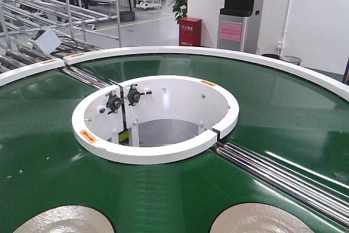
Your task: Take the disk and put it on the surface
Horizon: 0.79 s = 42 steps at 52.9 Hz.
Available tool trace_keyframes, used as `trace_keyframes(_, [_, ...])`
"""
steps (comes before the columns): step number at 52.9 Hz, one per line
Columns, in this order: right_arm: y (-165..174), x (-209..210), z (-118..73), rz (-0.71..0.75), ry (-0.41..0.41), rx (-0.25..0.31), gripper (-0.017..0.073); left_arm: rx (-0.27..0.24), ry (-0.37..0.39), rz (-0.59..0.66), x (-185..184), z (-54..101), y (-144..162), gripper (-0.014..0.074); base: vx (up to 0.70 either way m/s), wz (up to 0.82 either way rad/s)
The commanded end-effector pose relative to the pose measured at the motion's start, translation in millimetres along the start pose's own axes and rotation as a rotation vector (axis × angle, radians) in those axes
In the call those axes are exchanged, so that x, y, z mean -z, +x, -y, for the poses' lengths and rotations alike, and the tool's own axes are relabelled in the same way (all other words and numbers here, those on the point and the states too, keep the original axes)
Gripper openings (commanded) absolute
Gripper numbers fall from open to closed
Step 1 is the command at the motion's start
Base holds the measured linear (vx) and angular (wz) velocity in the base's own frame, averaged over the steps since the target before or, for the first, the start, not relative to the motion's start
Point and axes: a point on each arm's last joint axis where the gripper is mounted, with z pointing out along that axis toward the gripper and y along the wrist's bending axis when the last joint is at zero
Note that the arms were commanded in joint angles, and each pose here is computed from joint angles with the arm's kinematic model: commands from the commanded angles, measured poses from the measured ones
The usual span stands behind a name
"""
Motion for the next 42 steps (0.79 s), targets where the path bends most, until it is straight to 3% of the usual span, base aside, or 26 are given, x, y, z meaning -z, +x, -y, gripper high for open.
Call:
trace_keyframes(1, [-21, 4, 0.5, 0.117, 0.001, 0.014, 0.0424, 0.022, -0.014, 0.113, 4, -1.4, -19, 0.0379, 0.0, 0.0])
trace_keyframes(11, [-21, 4, 0.6, 0.116, 0.001, 0.005, 0.0729, 0.023, -0.016, 0.122, 4, -1.6, -20, 0.0633, 0.0, 0.0])
trace_keyframes(18, [-21, 4, 0.6, 0.116, 0.001, 0.0, 0.0725, 0.022, -0.014, 0.113, 4, -1.4, -19, 0.0669, 0.0, 0.0])
trace_keyframes(24, [-18, 4, 0.9, 0.076, 0.001, -0.069, 0.0706, 0.022, 0.003, 0.047, 4, 0.1, -13, 0.0659, 0.0, 0.0])
trace_keyframes(29, [-19, 2, 0.9, -0.065, 0.004, -0.125, 0.0664, 0.021, 0.033, -0.07, 2, 2.7, -6, 0.0645, 0.0, 0.0])
trace_keyframes(36, [-21, -21, 1.0, -0.268, 0.009, -0.113, 0.0592, 0.02, 0.084, -0.262, -16, 6.0, -3, 0.0617, 0.0, 0.0])
trace_keyframes(42, [-17, -51, -5.0, -0.418, -0.034, -0.206, 0.0546, 0.115, 0.183, -0.422, -43, 15.4, 1, 0.0581, 0.0, 0.0])
